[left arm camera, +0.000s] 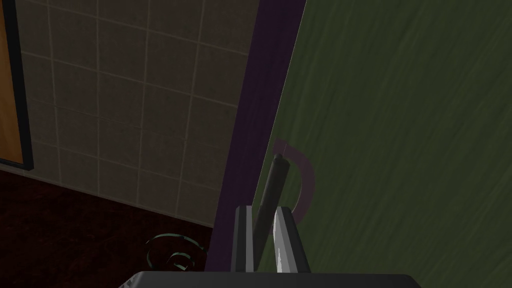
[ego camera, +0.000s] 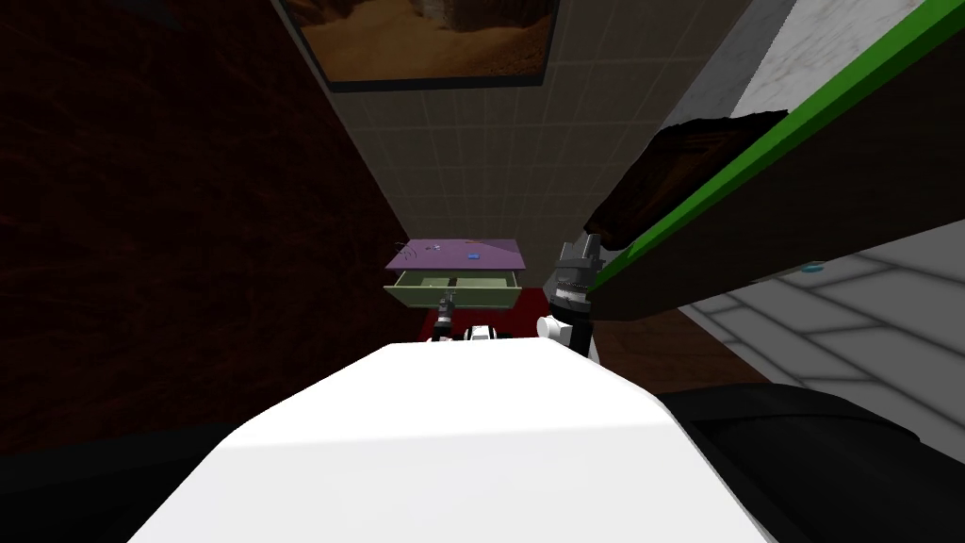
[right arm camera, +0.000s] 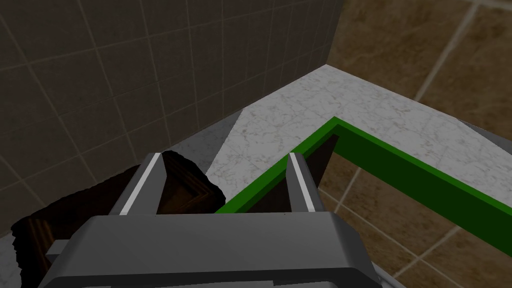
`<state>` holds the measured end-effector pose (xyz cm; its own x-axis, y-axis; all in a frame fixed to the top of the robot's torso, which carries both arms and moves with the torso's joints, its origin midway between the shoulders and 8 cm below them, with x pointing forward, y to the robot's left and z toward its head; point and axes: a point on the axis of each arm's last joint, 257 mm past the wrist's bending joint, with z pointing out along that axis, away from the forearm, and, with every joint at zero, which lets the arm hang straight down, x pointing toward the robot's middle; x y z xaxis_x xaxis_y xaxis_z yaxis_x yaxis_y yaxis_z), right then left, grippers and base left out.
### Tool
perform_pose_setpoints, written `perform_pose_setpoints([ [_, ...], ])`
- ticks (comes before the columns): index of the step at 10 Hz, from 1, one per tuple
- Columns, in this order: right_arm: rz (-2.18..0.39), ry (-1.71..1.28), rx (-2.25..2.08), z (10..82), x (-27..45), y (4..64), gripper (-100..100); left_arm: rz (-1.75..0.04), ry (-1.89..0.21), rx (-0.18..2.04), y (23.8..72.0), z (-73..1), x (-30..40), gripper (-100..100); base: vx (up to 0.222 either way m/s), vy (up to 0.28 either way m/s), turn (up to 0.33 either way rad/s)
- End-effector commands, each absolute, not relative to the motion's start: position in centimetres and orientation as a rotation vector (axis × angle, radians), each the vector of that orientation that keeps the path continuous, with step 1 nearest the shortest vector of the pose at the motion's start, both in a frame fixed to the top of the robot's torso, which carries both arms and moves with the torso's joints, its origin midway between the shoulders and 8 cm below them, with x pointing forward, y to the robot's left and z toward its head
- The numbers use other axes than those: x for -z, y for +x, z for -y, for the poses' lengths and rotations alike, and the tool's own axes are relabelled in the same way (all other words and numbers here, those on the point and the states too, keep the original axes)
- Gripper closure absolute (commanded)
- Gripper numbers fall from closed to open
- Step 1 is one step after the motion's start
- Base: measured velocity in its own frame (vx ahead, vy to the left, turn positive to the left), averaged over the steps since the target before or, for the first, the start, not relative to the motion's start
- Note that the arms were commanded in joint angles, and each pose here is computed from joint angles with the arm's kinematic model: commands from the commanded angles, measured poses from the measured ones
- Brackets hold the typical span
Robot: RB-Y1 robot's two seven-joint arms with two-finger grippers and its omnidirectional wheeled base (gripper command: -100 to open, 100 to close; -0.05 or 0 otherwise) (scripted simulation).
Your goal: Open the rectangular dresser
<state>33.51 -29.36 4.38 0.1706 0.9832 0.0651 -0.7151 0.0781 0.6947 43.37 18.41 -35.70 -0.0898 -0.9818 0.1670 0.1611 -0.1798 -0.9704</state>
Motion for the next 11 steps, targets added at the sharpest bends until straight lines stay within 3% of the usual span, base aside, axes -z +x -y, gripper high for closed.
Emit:
perform_pose_setpoints([
  [1, -0.487, 0.683, -1.349, 29.4, -4.4, 33.5, 0, -1.049, -1.167, 1.47, 43.4, -18.3, 35.6, 100, -0.086, -0.003, 0.006],
  [2, -0.487, 0.683, -1.349, 29.4, -4.4, 33.5, 0, -1.046, -1.179, 1.447, 44.4, -19.0, 35.6, -100, -0.081, 0.008, -0.101],
  [7, -0.487, 0.683, -1.349, 29.4, -4.4, 33.5, 0, -0.987, -1.208, 1.376, 50.4, -21.7, 33.2, -100, -0.152, 0.041, -0.175],
  [11, -0.487, 0.683, -1.349, 29.4, -4.4, 33.5, 0, -0.96, -1.219, 1.358, 52.8, -22.5, 31.8, -100, -0.073, 0.008, -0.069],
])
